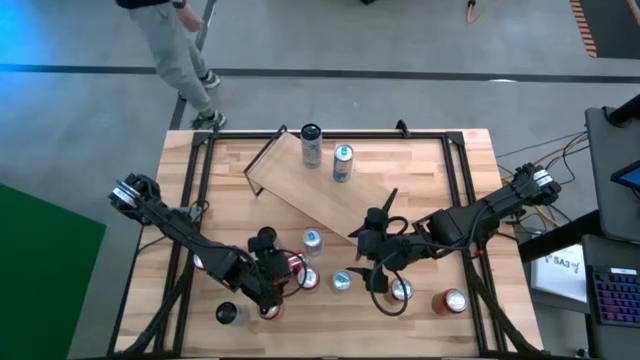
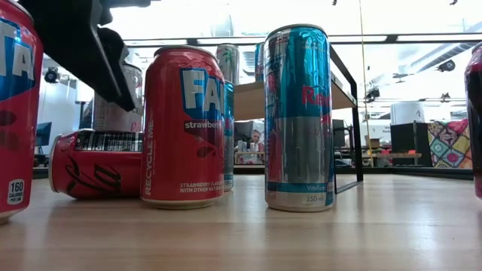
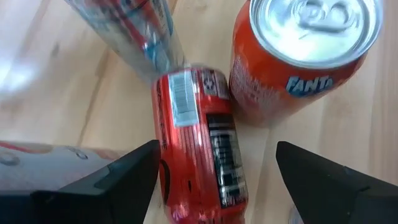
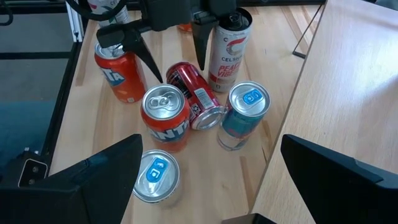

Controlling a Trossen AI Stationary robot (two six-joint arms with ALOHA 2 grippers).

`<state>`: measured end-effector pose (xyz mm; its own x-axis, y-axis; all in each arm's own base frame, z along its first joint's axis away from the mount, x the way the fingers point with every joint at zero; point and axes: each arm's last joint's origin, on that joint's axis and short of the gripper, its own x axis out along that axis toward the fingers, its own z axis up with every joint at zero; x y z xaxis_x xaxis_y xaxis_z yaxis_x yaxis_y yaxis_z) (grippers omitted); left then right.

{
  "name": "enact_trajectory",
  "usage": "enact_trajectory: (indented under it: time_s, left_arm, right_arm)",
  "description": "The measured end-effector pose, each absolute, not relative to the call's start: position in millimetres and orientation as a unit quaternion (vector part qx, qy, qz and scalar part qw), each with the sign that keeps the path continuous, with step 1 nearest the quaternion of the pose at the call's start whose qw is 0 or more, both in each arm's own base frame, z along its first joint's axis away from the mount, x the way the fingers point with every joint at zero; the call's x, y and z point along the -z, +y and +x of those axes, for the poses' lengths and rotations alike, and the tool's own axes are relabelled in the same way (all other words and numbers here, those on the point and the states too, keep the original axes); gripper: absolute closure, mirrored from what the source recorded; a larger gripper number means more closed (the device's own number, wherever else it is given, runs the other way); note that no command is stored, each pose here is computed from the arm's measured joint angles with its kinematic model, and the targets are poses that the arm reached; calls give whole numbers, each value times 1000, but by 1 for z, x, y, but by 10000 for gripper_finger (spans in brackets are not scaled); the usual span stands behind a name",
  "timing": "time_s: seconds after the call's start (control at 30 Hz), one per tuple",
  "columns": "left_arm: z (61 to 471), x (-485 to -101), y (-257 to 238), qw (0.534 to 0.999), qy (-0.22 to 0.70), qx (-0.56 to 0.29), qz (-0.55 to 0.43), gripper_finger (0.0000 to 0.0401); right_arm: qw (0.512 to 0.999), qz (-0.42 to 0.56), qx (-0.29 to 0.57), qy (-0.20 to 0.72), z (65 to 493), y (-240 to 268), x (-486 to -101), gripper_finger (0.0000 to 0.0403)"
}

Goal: Place canned beverage on shelf
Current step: Put the red/black soda can on the shelf

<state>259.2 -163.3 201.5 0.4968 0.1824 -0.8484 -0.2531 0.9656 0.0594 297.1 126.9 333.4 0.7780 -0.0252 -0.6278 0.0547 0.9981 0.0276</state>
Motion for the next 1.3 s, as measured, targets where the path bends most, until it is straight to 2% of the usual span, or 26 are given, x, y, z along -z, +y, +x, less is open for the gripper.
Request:
enact_trajectory:
  time_s: [0.13, 0.4, 0.8, 0.93, 1.2, 1.3]
  left_arm:
    - [255, -200, -163, 852, 510, -116, -38, 95]
    - [258, -202, -165, 859, 501, -97, -26, 112]
    - [253, -233, -169, 859, 507, -70, 19, 130]
    - [250, -229, -166, 854, 514, -72, 35, 180]
    - [252, -222, -166, 851, 518, -81, 29, 349]
    - [251, -222, -168, 850, 520, -76, 24, 377]
  right_arm:
    - [942, 22, 21, 333, 297, 127, -333, 29]
    - [942, 21, 22, 334, 297, 127, -333, 29]
    - [942, 20, 22, 335, 297, 126, -333, 29]
    - [942, 20, 22, 336, 297, 126, -332, 29]
    - [942, 20, 22, 336, 297, 126, -332, 29]
    - [941, 22, 23, 336, 297, 126, -332, 29]
